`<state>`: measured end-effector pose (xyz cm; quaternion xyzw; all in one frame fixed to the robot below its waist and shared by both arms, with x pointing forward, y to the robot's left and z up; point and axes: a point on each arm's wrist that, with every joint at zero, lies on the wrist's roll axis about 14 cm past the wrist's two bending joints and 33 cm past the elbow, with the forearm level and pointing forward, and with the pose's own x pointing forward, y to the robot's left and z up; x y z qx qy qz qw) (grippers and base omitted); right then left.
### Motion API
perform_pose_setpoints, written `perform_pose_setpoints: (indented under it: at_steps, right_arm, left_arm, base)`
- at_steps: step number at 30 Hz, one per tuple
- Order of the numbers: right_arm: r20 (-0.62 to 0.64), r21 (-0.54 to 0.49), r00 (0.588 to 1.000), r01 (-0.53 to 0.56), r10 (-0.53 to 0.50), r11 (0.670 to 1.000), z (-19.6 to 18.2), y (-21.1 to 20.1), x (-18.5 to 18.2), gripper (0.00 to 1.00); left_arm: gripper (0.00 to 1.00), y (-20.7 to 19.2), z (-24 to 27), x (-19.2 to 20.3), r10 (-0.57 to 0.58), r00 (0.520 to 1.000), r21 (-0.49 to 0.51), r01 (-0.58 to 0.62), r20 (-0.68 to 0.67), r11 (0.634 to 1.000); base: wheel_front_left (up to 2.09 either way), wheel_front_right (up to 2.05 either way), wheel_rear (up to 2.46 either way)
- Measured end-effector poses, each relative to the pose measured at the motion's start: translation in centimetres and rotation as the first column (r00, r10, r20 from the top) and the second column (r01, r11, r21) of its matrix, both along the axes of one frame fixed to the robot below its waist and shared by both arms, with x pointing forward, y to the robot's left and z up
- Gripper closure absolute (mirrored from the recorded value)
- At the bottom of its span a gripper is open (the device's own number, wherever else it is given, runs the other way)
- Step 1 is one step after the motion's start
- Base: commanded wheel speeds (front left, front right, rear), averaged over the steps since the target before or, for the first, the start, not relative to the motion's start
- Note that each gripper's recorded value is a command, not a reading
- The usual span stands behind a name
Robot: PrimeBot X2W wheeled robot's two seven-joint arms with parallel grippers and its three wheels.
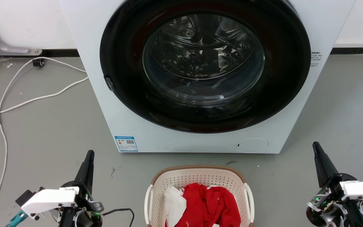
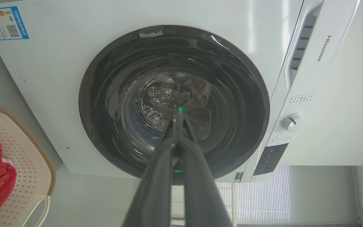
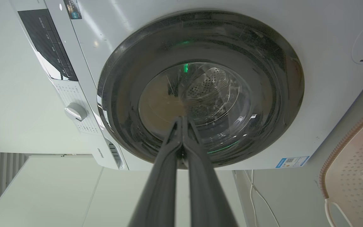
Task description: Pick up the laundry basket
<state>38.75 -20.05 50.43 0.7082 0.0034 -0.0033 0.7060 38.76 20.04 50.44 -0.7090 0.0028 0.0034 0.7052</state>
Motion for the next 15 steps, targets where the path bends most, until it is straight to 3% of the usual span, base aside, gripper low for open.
perform_pose_setpoints:
  at_steps: [15]
  right_arm:
    - [0.000,0.001,1.000,0.000,0.000,1.000,0.00,0.00,0.00,1.00]
  left_arm:
    - [1.00,0.03,0.00,-0.01,0.001,1.000,-0.001,-0.001,0.000,1.000]
  base:
    - [0.00,0.00,0.00]
